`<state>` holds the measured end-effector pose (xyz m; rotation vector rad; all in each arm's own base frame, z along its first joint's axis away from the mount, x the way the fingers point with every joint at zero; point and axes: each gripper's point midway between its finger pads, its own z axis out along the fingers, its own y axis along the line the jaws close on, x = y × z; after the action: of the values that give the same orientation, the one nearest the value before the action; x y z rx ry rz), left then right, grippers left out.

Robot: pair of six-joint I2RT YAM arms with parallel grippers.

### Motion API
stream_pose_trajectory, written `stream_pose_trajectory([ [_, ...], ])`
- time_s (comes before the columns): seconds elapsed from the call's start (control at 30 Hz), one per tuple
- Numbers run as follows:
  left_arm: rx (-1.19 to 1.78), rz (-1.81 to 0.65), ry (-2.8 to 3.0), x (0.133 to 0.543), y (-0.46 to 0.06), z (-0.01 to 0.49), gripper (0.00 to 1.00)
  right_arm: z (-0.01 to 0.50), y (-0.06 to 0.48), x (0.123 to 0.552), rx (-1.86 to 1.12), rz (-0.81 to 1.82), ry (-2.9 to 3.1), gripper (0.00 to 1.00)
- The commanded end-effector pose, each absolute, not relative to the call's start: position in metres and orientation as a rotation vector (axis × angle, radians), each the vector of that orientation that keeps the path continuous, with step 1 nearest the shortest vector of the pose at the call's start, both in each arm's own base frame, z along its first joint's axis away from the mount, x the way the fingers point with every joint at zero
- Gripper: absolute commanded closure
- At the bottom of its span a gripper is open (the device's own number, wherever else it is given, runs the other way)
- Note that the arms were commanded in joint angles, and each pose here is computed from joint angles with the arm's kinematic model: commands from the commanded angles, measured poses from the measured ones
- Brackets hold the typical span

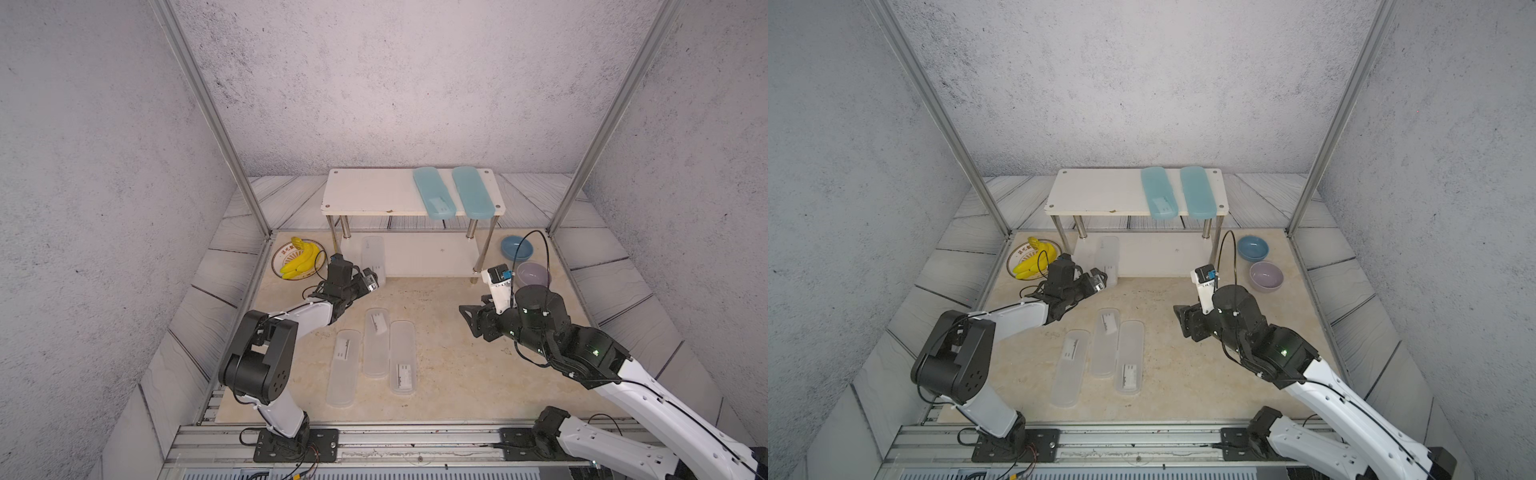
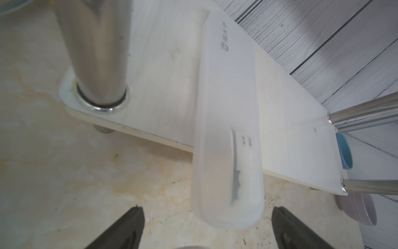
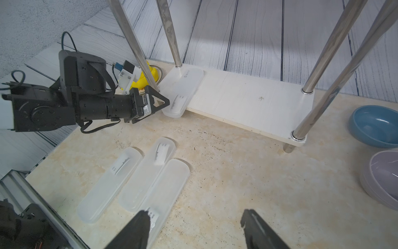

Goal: Place the pencil cases on the shelf according to color
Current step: Place the pencil case on the shelf.

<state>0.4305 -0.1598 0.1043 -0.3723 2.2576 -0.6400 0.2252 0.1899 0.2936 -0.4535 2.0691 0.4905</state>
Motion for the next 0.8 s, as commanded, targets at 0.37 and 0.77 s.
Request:
stream_pose_trajectory([
  [0.37,-0.072,-0.561,2.336,0.348,-0.142,0.163,0.01,0.271,0.208,0.219,-0.464,0.613,2.12,0.26],
  [0.77,-0.327,-0.487,2.24,0.333,-0.082,0.204,0.01,0.153,0.268,0.242,-0.211,0.894,2.326,0.41],
])
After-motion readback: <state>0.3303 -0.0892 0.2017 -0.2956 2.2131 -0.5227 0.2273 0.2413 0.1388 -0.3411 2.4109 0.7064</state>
